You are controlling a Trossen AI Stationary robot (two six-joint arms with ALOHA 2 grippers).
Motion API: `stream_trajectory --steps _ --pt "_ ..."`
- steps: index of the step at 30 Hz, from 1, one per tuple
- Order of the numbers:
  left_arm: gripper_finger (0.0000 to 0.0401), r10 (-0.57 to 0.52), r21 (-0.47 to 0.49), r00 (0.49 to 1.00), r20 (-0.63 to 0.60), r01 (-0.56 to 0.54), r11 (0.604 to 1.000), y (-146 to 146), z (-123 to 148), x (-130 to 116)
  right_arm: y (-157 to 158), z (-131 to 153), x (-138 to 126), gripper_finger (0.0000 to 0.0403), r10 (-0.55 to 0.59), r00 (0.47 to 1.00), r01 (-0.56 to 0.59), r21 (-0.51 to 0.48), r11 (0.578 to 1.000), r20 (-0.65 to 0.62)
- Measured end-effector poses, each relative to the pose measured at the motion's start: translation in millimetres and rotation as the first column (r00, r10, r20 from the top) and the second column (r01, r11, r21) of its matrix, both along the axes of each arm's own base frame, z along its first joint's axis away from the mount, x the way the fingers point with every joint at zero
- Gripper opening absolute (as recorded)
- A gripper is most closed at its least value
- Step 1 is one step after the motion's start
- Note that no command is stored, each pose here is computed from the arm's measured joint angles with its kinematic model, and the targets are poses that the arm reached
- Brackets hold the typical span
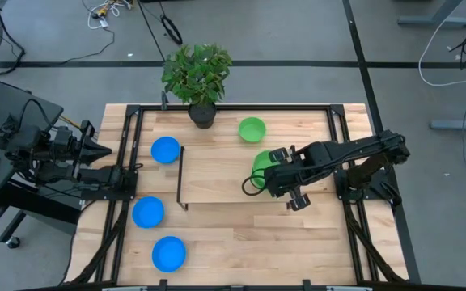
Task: Pick & Place Mini bowls
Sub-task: Stack the right green bowl on the green bowl on the shelf
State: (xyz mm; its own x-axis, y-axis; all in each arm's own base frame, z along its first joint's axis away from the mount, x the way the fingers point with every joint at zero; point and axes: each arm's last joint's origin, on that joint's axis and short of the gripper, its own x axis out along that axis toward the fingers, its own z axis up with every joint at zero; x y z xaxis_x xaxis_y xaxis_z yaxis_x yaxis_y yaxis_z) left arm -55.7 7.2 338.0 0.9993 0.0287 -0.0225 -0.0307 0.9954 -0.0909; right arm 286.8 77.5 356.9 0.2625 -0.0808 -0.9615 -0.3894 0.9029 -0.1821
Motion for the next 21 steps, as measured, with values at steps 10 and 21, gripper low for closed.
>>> stream_trajectory --steps 10,21 --pt "0.0023 0.000 0.000 1.000 0.000 0.000 1.000 0.0 0.0 0.1 0.6 0.3 1.2 0.0000 0.028 1.000 -0.028 0.004 1.000 0.009" --pt "0.0023 0.000 0.000 1.000 0.000 0.000 1.000 0.0 0.0 0.1 0.6 0.3 1.2 0.0000 0.028 1.000 -0.028 0.004 1.000 0.009"
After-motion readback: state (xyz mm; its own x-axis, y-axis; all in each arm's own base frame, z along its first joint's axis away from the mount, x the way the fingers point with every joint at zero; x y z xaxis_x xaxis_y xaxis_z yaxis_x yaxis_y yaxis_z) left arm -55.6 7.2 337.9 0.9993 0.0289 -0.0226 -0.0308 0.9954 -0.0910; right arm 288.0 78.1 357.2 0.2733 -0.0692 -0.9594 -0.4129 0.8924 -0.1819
